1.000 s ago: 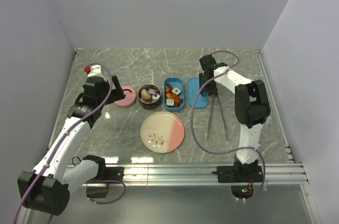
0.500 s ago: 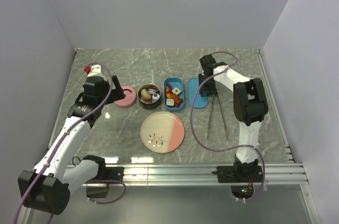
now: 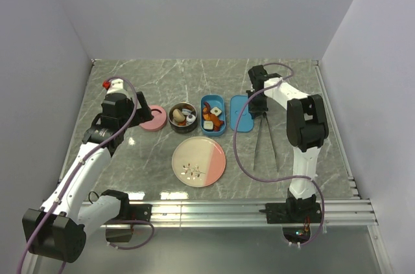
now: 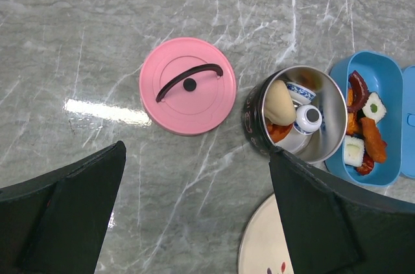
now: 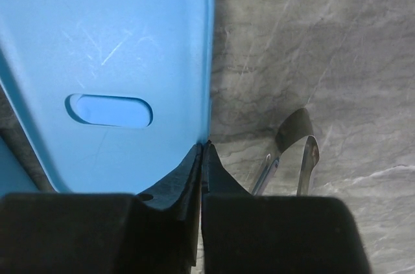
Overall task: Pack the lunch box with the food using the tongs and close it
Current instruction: Pick up the lid of the lunch box with the right arm
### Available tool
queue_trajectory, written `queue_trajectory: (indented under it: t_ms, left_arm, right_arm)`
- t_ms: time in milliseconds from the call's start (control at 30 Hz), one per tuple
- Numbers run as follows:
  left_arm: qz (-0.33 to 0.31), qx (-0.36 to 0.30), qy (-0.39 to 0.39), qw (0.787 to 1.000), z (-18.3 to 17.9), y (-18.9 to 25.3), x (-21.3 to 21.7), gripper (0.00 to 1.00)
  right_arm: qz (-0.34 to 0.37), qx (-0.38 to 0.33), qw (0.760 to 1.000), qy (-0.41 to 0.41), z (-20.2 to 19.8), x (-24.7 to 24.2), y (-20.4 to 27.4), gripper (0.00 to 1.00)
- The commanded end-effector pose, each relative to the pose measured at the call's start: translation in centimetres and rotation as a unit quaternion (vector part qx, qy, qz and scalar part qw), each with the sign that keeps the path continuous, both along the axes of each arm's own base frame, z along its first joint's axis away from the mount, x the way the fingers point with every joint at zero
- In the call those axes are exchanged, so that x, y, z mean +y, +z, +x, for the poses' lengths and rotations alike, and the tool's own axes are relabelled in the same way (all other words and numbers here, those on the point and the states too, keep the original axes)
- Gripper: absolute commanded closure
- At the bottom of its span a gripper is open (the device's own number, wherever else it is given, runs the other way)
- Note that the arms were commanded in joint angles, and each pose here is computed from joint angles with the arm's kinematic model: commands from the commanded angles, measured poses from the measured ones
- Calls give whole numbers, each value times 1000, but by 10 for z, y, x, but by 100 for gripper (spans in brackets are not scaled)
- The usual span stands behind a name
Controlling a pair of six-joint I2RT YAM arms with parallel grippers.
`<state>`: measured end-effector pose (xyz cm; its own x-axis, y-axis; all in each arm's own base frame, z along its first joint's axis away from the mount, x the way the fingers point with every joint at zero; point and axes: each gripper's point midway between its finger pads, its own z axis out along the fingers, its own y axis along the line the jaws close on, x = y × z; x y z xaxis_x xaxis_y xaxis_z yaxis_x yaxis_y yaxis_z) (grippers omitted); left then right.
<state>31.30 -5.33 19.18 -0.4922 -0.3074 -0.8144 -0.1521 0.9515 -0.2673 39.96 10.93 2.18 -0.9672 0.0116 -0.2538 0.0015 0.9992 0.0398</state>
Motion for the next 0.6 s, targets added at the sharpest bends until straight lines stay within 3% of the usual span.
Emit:
queue_trajectory:
  t_ms: [0, 567]
  left_arm:
    - [-11, -41, -8, 999, 9, 25, -4, 1]
    - [-19, -45, -17, 999, 6, 25, -7, 1]
  right_arm:
    - [10, 65, 998, 3, -23, 4, -19, 100]
    - [37, -80, 995, -36, 8, 8, 101, 100]
